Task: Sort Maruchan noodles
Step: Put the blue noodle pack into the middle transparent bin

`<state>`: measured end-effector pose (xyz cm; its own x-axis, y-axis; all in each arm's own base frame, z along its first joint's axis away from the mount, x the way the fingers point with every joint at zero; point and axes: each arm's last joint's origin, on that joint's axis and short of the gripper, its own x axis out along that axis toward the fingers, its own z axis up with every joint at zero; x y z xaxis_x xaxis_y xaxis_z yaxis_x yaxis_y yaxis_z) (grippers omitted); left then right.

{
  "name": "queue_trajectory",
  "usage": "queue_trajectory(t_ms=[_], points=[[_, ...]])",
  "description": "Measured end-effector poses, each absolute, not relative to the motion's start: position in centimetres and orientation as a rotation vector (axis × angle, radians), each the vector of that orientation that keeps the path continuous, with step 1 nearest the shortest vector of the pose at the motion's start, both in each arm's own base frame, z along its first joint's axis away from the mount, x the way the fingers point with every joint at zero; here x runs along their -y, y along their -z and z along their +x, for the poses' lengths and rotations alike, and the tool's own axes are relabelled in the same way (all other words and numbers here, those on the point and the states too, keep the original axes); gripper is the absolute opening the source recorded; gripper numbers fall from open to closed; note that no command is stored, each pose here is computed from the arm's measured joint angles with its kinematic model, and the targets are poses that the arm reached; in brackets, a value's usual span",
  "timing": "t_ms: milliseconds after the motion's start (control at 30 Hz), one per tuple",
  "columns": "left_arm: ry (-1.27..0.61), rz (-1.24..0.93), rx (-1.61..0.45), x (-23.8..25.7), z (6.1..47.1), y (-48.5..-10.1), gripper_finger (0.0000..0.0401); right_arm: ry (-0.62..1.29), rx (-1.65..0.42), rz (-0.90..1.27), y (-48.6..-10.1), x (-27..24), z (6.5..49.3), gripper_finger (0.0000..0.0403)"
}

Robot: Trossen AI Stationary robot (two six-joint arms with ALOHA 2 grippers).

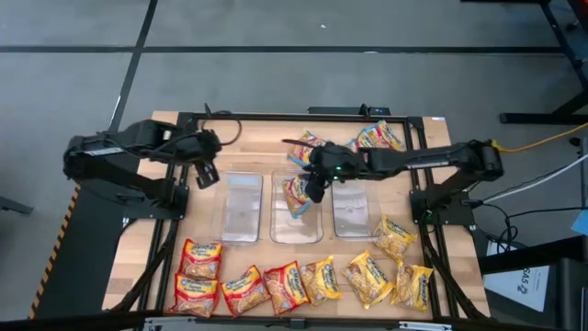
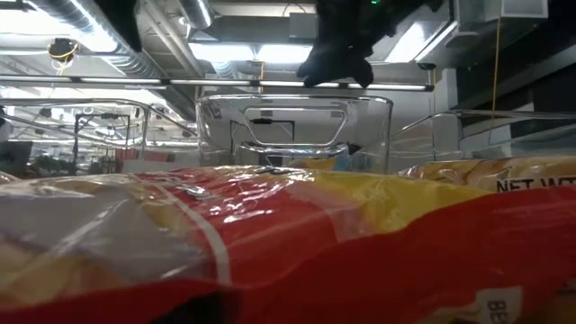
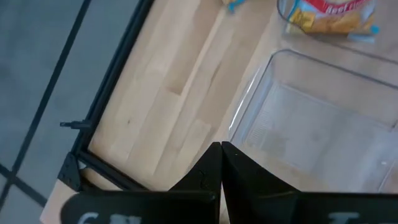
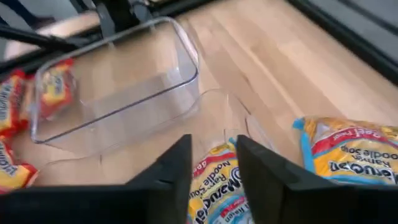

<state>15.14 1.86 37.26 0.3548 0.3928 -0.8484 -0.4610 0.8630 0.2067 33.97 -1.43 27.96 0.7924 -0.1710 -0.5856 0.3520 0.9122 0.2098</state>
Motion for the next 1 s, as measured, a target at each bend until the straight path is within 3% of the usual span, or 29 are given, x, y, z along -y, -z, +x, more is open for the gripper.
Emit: queue_trajectory(t_ms=[267, 667, 1000], points=[[-0.552, -0.106, -0.956, -1.7, 12.1, -38.6, 0.0000, 0.329, -0.809, 0.417, -26.0, 1.3, 35.2, 0.0198], [-0.585, -0.081, -0.939, -1.8, 11.9, -38.7, 0.0000, 0.355, -0.921, 0.545, -21.9, 1.1, 37.0, 0.0200], [-0.586, -0.078, -0.940, -1.8, 11.9, -38.7, 0.0000, 0.426, -0.868, 0.577, -21.9, 1.5, 37.3, 0.0200]])
